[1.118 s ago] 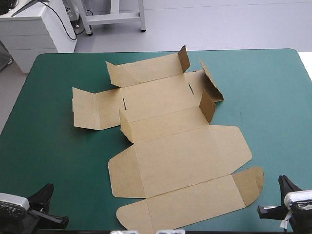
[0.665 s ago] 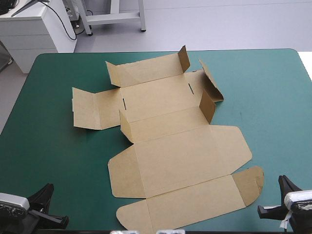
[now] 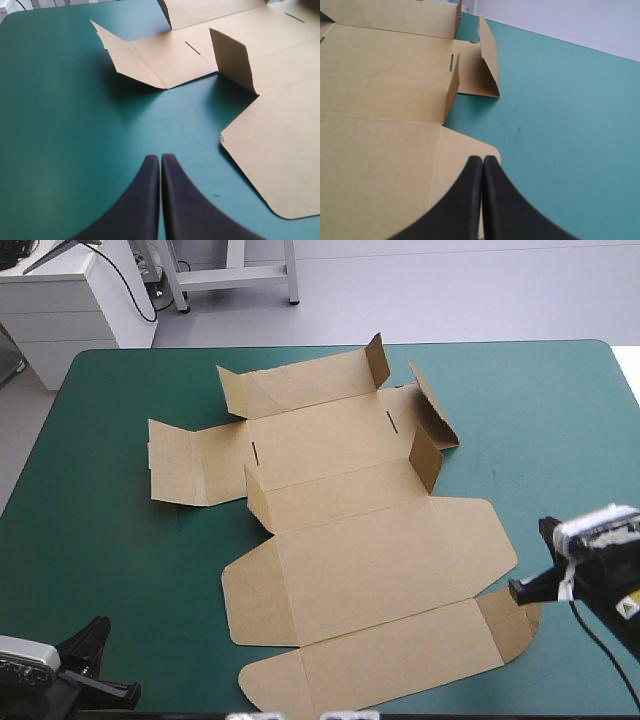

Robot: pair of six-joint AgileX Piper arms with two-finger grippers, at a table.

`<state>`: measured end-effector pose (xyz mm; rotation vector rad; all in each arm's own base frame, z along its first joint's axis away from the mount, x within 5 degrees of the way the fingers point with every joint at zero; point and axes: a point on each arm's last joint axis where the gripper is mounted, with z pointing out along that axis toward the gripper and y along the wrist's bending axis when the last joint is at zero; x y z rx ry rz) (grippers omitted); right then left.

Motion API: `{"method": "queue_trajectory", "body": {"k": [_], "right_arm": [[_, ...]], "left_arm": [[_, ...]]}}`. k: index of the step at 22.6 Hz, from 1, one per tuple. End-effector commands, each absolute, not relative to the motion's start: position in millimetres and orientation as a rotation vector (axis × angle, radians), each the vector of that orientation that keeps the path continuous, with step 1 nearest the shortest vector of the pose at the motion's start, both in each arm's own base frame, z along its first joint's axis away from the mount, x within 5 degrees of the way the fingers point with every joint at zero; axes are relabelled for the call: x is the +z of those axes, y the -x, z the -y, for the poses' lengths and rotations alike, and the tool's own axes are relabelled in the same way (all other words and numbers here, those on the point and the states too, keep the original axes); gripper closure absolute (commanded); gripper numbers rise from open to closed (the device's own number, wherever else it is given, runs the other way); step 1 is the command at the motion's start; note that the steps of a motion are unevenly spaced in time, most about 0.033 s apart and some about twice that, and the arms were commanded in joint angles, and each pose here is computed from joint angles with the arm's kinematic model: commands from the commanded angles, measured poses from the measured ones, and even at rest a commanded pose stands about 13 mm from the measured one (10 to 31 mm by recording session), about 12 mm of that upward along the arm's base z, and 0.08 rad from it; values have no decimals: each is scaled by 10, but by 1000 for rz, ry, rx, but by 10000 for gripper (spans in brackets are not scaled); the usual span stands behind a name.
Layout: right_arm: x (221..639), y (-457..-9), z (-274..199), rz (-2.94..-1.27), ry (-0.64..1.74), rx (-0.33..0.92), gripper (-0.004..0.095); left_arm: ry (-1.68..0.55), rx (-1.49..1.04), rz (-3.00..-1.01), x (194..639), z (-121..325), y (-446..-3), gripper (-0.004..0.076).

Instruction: Fold the box

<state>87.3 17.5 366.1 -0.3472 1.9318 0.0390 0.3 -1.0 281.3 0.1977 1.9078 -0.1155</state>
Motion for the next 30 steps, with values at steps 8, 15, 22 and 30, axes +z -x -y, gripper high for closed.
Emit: {"method": "queue_trajectory", "body": {"k": [8,15,22,30], "right_arm": [[4073,-2384,-337,-2146,481,211,927],[4177,-2941,-465,-2227,615,365,927],[4038,-3360,-783,-2310,857,223,903],[3733,-3623,-933,-2400,787,183,402]], "left_arm": [[-181,-130,-1811,2944,11,8,731],[-181,-130,-1811,2944,11,8,731],[-181,-130,-1811,2944,11,8,731],[-181,-130,-1811,2944,11,8,731]]}}
